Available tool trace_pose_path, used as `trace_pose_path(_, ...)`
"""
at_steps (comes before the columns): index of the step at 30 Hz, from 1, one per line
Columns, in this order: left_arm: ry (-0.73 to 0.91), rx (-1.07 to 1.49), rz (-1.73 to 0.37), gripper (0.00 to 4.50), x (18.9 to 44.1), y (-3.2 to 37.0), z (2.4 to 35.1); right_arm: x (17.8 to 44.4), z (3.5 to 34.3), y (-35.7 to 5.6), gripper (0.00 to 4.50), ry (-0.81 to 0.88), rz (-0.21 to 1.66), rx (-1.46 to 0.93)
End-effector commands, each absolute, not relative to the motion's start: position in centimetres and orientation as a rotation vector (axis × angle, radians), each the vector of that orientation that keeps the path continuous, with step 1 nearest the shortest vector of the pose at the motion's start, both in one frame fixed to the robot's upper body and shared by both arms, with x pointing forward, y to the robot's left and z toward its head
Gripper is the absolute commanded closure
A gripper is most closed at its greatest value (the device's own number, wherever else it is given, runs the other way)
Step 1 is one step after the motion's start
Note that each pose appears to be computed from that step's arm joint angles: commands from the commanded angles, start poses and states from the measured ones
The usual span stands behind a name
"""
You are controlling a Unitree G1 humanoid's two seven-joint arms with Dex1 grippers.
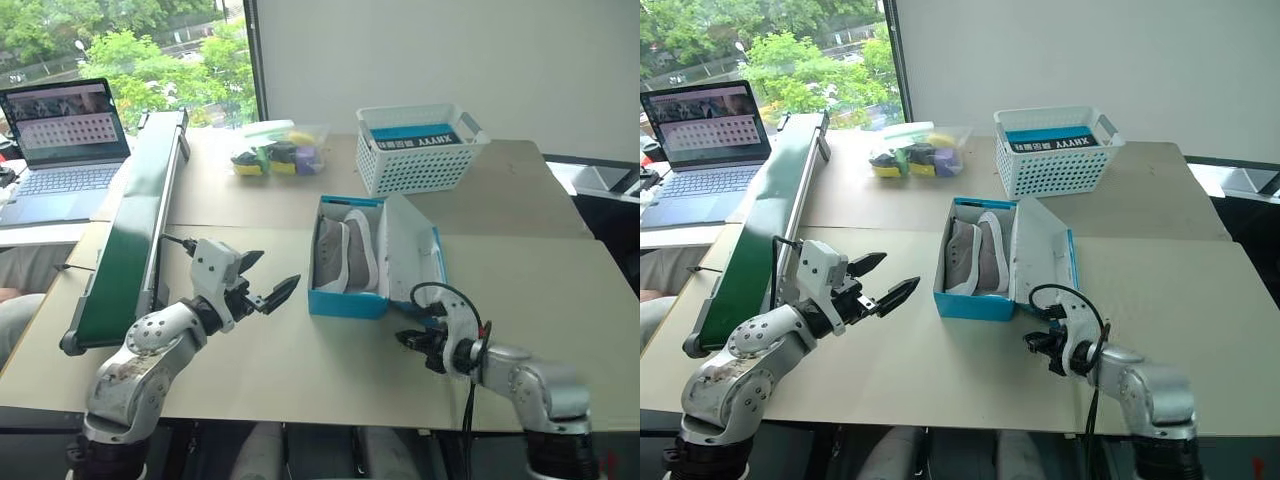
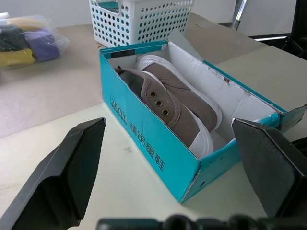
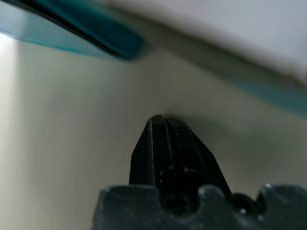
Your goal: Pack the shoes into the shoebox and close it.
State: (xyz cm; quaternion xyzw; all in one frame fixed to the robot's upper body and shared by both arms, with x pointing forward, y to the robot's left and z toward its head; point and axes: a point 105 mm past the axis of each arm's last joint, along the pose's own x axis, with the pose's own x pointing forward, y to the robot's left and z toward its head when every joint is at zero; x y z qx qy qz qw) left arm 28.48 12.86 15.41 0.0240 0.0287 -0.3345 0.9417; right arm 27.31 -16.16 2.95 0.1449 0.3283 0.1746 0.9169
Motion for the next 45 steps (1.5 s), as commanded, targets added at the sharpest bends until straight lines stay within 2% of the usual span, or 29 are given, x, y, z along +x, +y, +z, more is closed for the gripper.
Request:
trace_pose_path(1,0.019,0.052,-0.707,0.00,28.4,12.5,16.6,28.0,2.0,-18.4,4.49,0.623,0.110,0.559)
trace_pose_path(5,0.023,0.051,-0.712,0.00,28.5,12.4,16.5,29.6,1.9,-18.8,4.49,0.481,-0.030,0.976)
trace_pose_path(10,0.027,0.051,-0.717,0.00,28.8,12.4,16.5,31.9,3.2,-18.4,4.49,0.320,-0.031,1.356)
trace_pose_path(15,0.026,0.049,-0.719,0.00,28.9,12.3,16.5,32.7,4.3,-18.9,4.49,0.197,-0.010,1.568)
trace_pose_path(18,0.028,0.054,-0.720,0.00,28.6,12.2,16.4,32.7,7.4,-18.6,4.49,0.093,0.116,1.565)
trace_pose_path(19,0.029,0.054,-0.719,0.00,28.5,12.1,16.3,32.5,9.9,-17.8,4.49,0.033,0.242,1.522)
trace_pose_path(22,0.029,0.054,-0.713,0.00,28.3,12.1,16.3,31.4,14.5,-16.0,4.49,-0.076,0.481,1.436)
trace_pose_path(27,0.025,0.050,-0.693,0.00,28.2,12.2,16.3,30.1,19.0,-14.3,4.49,-0.183,0.736,1.384)
trace_pose_path(29,0.023,0.050,-0.672,0.00,28.0,12.5,16.3,28.7,21.0,-11.8,4.49,-0.151,0.930,1.269)
trace_pose_path(31,0.018,0.049,-0.634,0.00,27.8,13.5,16.5,26.6,22.1,-6.5,4.49,0.018,1.196,0.930)
trace_pose_path(32,0.018,0.052,-0.622,0.00,27.7,13.8,16.6,26.4,21.5,-5.2,4.49,0.081,1.231,0.787)
trace_pose_path(35,0.018,0.059,-0.588,0.00,27.7,14.7,16.7,27.9,19.9,-3.4,4.49,0.171,1.207,0.466)
trace_pose_path(37,0.017,0.065,-0.562,0.00,27.7,15.5,16.8,30.6,20.0,-2.3,4.49,0.165,1.140,0.240)
trace_pose_path(40,0.017,0.062,-0.558,0.00,27.6,15.6,16.8,34.3,21.1,-1.5,4.49,0.103,1.026,0.093)
trace_pose_path(45,0.017,0.055,-0.548,0.00,27.4,15.3,16.6,39.0,22.5,0.1,4.49,0.021,0.909,0.008)
